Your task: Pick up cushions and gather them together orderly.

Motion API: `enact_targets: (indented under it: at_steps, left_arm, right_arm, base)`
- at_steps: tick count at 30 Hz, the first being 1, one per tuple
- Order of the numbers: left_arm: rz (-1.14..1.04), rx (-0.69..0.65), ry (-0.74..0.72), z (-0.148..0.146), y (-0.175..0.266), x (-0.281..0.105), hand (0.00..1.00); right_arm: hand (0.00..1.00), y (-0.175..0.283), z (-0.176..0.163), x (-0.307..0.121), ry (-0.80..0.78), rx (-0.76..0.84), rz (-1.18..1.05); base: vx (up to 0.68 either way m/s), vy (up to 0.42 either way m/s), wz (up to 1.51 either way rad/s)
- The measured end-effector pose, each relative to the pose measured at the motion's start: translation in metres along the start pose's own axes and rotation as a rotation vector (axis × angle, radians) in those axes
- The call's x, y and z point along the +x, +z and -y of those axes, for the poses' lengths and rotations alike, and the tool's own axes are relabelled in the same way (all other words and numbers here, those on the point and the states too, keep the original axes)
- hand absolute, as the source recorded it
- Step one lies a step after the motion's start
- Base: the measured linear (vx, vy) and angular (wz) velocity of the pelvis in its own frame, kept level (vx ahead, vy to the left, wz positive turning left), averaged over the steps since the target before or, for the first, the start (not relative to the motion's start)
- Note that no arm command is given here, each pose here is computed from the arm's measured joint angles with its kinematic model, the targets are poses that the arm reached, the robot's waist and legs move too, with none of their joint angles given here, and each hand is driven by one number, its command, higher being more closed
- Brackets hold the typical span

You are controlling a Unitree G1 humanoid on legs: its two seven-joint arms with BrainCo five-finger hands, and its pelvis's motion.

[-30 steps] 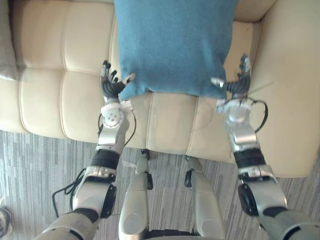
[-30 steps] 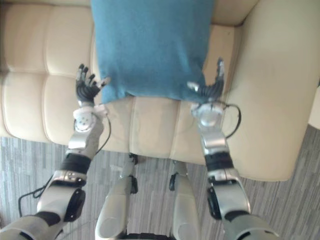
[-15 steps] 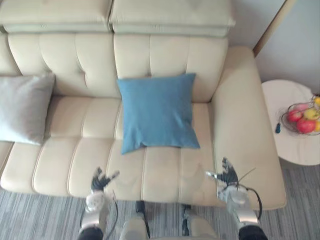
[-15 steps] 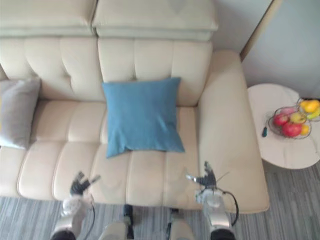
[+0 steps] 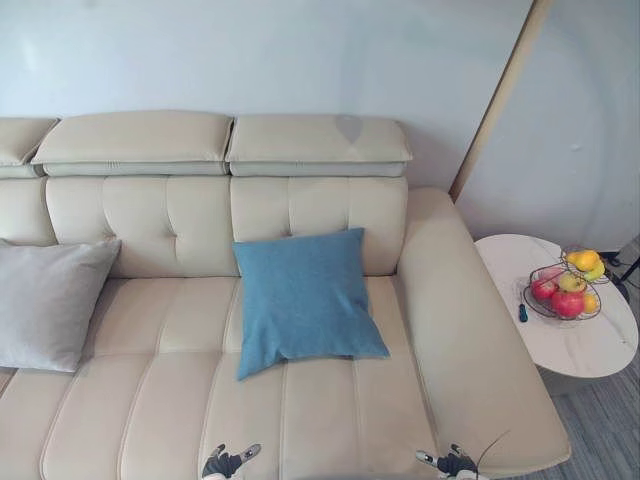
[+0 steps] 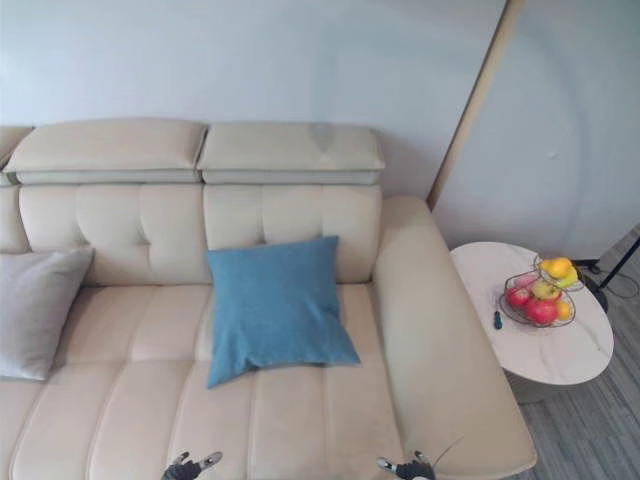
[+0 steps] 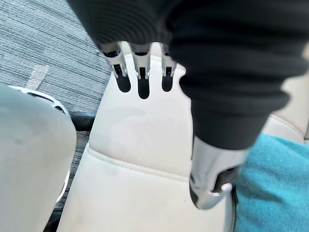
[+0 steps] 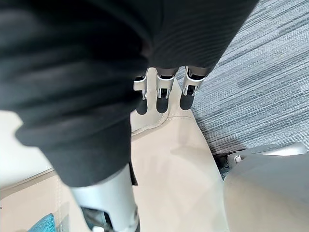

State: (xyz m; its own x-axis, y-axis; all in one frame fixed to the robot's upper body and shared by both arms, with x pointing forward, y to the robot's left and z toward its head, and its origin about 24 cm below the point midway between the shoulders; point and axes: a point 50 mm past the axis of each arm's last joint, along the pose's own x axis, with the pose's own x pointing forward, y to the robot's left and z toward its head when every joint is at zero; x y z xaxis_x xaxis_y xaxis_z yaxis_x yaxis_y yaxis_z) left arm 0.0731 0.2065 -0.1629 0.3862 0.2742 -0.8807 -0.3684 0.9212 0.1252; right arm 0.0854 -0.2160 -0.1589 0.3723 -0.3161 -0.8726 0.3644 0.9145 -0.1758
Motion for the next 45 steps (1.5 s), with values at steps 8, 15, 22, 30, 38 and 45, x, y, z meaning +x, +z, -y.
enact_targets:
  at_steps: [8, 15, 22, 30, 38, 45]
  left_arm:
    - [0.004, 0.001, 0.009, 0.001, 0.001, 0.000, 0.00]
    - [0.035, 0.004, 0.013, 0.007, 0.013, 0.003, 0.00]
    - [0.126, 0.020, -0.014, 0.023, 0.055, 0.010, 0.00]
    - [0.193, 0.047, -0.009, 0.021, 0.070, 0.008, 0.00]
    - [0.144, 0.084, -0.039, 0.025, 0.051, 0.006, 0.00]
    - [0.098, 0.056, -0.053, 0.033, 0.037, 0.005, 0.00]
  right_arm:
    - [0.00, -0.002, 0.000, 0.000, -0.012, 0.014, -0.011]
    - [0.00, 0.007, -0.021, -0.001, 0.028, -0.011, 0.009]
    - [0.00, 0.044, -0.044, -0.001, 0.086, -0.112, 0.136]
    - [0.00, 0.060, -0.049, 0.003, 0.091, -0.202, 0.171]
    - [0.00, 0.079, -0.033, 0.007, 0.028, -0.227, 0.214]
    - [0.00, 0.056, -0.015, 0.008, -0.026, -0.196, 0.147]
  base:
    - [0.00, 0.000, 0.00]
    - [-0.04, -0.011, -0.57]
    - [-0.07, -0.061, -0.89]
    - [-0.11, -0.066, 0.20]
    - [-0.20, -0.078, -0.02]
    - [-0.10, 0.137, -0.34]
